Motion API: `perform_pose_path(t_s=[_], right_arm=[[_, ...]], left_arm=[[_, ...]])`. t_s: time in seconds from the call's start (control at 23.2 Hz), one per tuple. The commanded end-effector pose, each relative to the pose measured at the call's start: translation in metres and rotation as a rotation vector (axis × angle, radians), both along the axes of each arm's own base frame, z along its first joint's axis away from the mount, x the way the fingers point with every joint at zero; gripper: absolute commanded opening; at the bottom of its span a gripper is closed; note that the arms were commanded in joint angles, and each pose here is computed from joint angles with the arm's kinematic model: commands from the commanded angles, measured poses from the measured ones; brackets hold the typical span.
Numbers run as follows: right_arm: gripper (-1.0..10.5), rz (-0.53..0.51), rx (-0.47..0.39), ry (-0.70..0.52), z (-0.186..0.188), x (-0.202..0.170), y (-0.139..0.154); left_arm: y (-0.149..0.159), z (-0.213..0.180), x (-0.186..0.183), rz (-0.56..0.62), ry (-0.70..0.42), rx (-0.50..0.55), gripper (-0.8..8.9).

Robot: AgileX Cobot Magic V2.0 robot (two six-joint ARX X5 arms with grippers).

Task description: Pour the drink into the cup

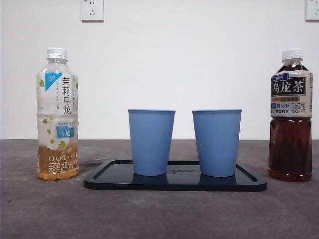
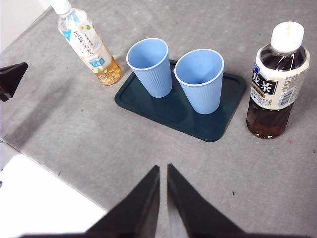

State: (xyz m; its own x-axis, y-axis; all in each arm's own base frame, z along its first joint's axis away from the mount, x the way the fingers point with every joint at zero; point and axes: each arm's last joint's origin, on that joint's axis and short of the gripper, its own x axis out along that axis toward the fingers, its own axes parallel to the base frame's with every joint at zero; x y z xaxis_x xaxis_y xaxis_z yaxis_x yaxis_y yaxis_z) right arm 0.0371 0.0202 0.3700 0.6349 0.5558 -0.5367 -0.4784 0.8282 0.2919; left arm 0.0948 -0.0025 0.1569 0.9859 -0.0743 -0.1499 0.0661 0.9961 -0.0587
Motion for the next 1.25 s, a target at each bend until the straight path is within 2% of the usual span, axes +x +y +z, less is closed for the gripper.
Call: perform_pose_path(t_s=[0.04, 0.13, 0.17, 0.3, 0.34, 0.47, 0.6, 0.82, 1.08, 1.25], right_arm=[[0.2, 0.008, 0.002, -0.035, 0.005, -0.003, -0.001], [0.2, 0.001, 0.002, -0.051, 0.005, -0.004, -0.001], [0.2, -0.002, 0.003, -0.101, 0.004, 0.0, -0.001], [0.2, -0.019, 0.004, -0.344, -0.011, 0.016, 0.001], [0.2, -0.03, -0.022, -0.445, -0.024, 0.024, 0.001], [0.2, -0.197, -0.065, -0.632, -0.076, 0.045, -0.002], [0.2, -0.325, -0.108, -0.628, -0.132, 0.052, -0.006], [0.2, -0.384, -0.153, -0.544, -0.183, 0.057, -0.01], [0.2, -0.462, -0.177, -0.511, -0.218, 0.06, -0.014], [0.2, -0.509, -0.185, -0.495, -0.22, 0.059, -0.015]], left_arm=[[0.0, -0.007, 0.001, 0.002, 0.025, 0.011, 0.26], [0.0, -0.007, 0.001, 0.002, 0.025, 0.011, 0.26], [0.0, -0.007, 0.001, 0.002, 0.025, 0.011, 0.26], [0.0, -0.007, 0.001, 0.002, 0.025, 0.011, 0.26], [0.0, -0.007, 0.001, 0.002, 0.025, 0.011, 0.26], [0.0, -0.007, 0.001, 0.002, 0.025, 0.011, 0.26], [0.0, -0.007, 0.001, 0.002, 0.025, 0.011, 0.26], [0.0, -0.007, 0.001, 0.002, 0.025, 0.011, 0.26], [0.0, -0.007, 0.001, 0.002, 0.025, 0.011, 0.26], [0.0, -0.007, 0.001, 0.002, 0.026, 0.011, 0.26]])
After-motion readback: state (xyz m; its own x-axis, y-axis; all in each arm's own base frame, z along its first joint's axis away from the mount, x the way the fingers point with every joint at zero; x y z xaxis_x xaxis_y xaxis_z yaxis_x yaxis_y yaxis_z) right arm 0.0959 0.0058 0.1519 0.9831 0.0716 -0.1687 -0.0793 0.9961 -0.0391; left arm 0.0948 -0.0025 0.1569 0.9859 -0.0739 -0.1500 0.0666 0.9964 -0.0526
